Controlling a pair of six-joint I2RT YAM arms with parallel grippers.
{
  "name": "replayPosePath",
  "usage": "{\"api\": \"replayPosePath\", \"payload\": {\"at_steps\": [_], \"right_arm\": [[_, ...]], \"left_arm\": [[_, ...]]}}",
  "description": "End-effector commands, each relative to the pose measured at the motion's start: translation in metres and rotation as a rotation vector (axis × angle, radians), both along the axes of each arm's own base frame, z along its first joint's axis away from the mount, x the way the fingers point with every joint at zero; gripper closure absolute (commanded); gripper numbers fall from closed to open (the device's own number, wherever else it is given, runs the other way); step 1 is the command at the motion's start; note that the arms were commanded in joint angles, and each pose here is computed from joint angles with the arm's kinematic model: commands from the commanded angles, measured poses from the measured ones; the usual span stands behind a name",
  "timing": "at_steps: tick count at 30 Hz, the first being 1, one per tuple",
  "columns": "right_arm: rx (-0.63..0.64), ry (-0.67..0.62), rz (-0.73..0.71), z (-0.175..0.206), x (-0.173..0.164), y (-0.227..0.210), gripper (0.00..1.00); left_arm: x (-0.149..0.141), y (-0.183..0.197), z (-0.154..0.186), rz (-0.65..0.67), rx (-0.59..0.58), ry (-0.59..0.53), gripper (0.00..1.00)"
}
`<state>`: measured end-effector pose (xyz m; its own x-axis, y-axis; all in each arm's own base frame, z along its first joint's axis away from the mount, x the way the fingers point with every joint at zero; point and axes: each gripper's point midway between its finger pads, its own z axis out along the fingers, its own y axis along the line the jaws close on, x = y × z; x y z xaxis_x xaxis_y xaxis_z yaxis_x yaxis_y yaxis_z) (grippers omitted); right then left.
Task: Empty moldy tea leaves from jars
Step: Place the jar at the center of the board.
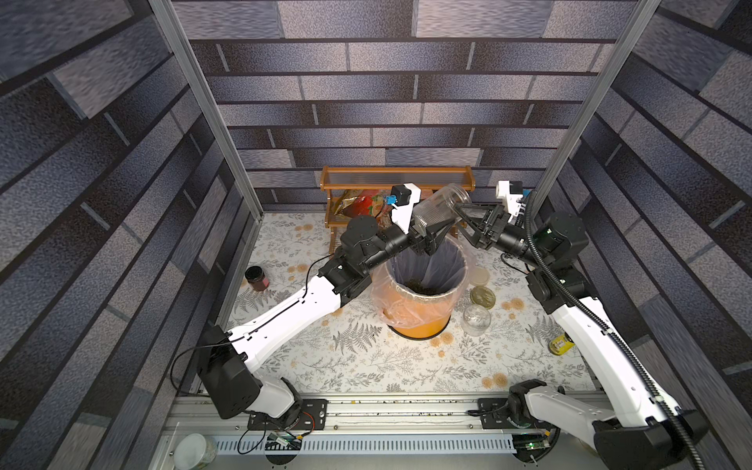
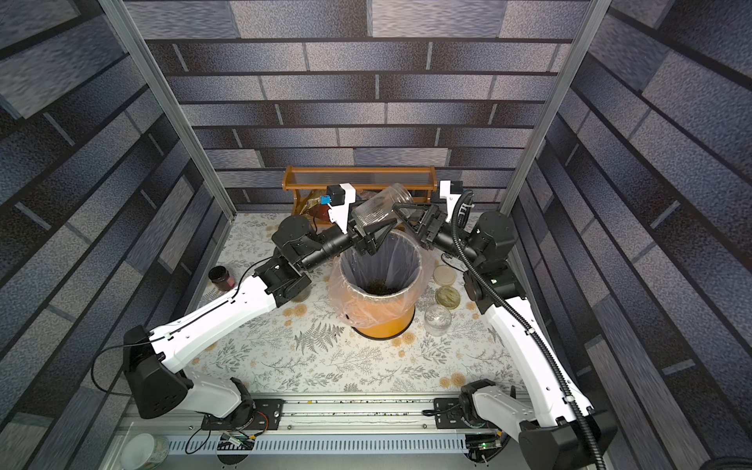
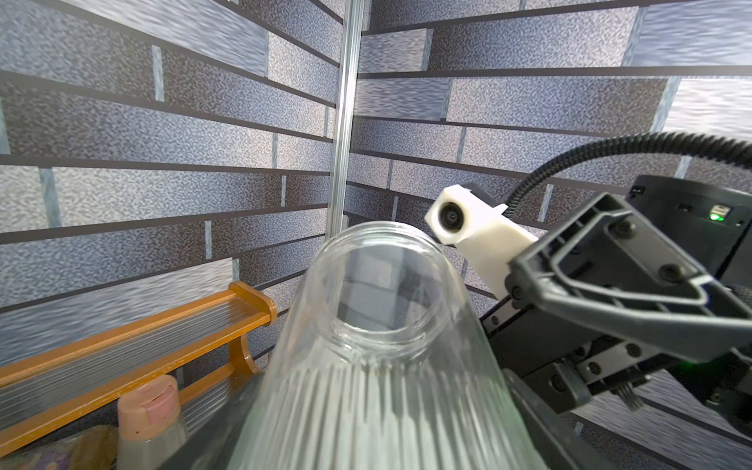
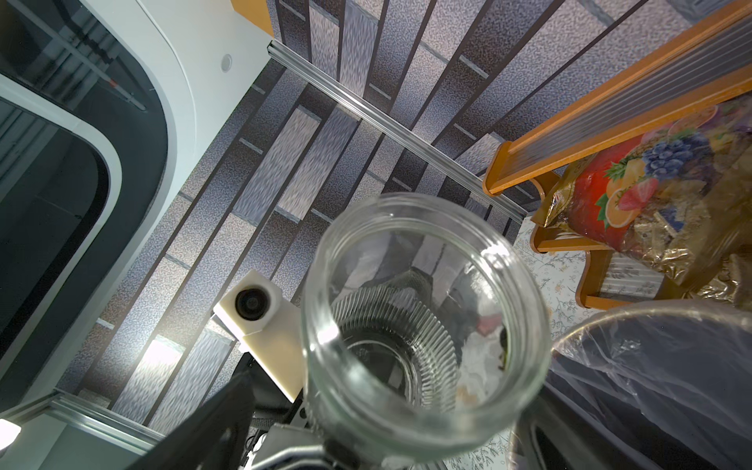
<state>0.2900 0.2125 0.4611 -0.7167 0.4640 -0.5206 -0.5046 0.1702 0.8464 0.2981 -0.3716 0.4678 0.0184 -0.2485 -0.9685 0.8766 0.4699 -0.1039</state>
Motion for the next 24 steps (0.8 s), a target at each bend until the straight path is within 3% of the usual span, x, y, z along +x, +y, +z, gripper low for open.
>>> {"api": "replayPosePath", "payload": {"at_steps": [1, 11, 19, 24], "right_arm": [[0.013, -0.082, 0.009, 0.023, 0.000, 0.003, 0.00], [0.029, -0.121, -0.060, 0.046, 0.011, -0.003, 0.02], [0.015, -0.117, -0.084, 0.035, -0.004, -0.011, 0.09], [0.022, -0.096, -0.085, 0.028, -0.003, -0.011, 0.23]], "left_arm": [[-0.023, -0.004, 0.051, -0.036, -0.089, -0.128, 0.67], [-0.031, -0.028, 0.049, -0.040, -0.074, -0.141, 0.66], [-0.027, -0.025, 0.048, -0.063, -0.062, -0.146, 0.66], [-0.023, -0.028, 0.046, -0.088, -0.051, -0.135, 0.65]]}}
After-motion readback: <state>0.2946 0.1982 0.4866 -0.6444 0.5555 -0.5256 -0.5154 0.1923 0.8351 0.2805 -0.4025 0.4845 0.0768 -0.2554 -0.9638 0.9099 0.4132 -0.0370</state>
